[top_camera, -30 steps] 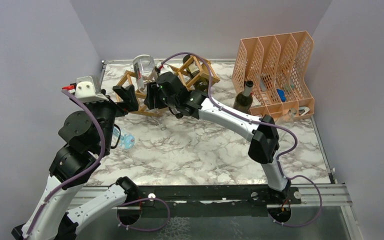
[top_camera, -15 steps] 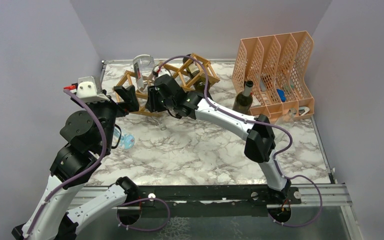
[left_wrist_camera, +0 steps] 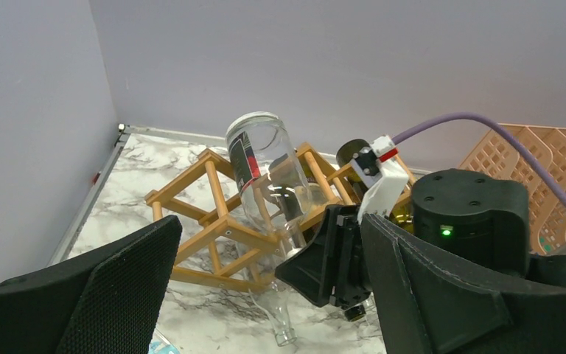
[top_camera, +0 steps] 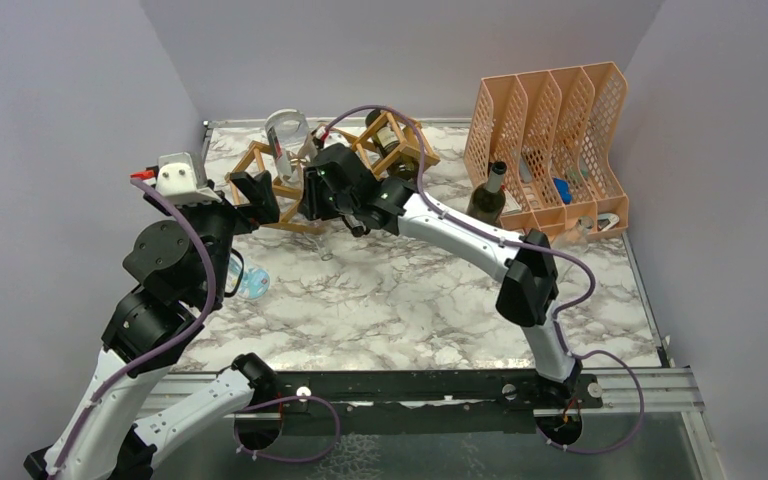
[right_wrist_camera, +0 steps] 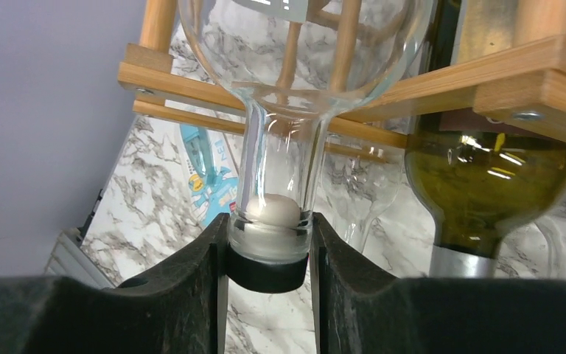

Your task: Put the wine bottle on the wine rack

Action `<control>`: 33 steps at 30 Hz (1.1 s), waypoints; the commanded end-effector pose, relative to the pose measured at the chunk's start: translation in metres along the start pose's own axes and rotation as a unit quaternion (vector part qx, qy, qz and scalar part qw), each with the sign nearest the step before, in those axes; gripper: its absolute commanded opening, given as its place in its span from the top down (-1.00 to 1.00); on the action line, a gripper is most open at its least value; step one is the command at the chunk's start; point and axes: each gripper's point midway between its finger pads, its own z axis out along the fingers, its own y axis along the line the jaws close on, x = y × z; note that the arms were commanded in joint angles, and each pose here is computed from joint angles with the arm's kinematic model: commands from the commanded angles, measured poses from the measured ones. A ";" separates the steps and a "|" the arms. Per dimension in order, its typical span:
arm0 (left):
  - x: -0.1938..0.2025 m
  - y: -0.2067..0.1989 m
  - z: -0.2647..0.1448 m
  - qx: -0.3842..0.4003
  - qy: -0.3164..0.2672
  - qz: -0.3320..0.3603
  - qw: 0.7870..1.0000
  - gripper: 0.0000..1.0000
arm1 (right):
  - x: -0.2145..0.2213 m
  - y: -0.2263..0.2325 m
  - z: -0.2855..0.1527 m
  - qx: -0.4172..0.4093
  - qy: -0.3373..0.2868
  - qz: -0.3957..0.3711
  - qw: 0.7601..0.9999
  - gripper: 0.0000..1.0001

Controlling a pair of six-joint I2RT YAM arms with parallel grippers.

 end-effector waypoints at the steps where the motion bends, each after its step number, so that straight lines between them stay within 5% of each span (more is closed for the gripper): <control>1: 0.003 0.000 0.003 -0.005 0.003 0.004 1.000 -0.95 | -0.044 0.030 -0.049 -0.050 -0.056 0.001 0.997 0.92; 10: 0.004 0.000 0.003 -0.004 0.004 0.004 1.000 -0.95 | -0.036 0.032 -0.058 -0.064 -0.045 -0.002 0.997 0.95; 20: 0.004 -0.001 0.004 -0.006 0.006 0.006 1.000 -0.95 | -0.008 0.021 -0.054 -0.066 -0.017 -0.007 0.998 0.65; 33: 0.007 -0.003 0.007 -0.004 0.010 0.008 1.000 -0.95 | -0.011 0.030 -0.077 -0.089 -0.014 0.022 0.996 0.70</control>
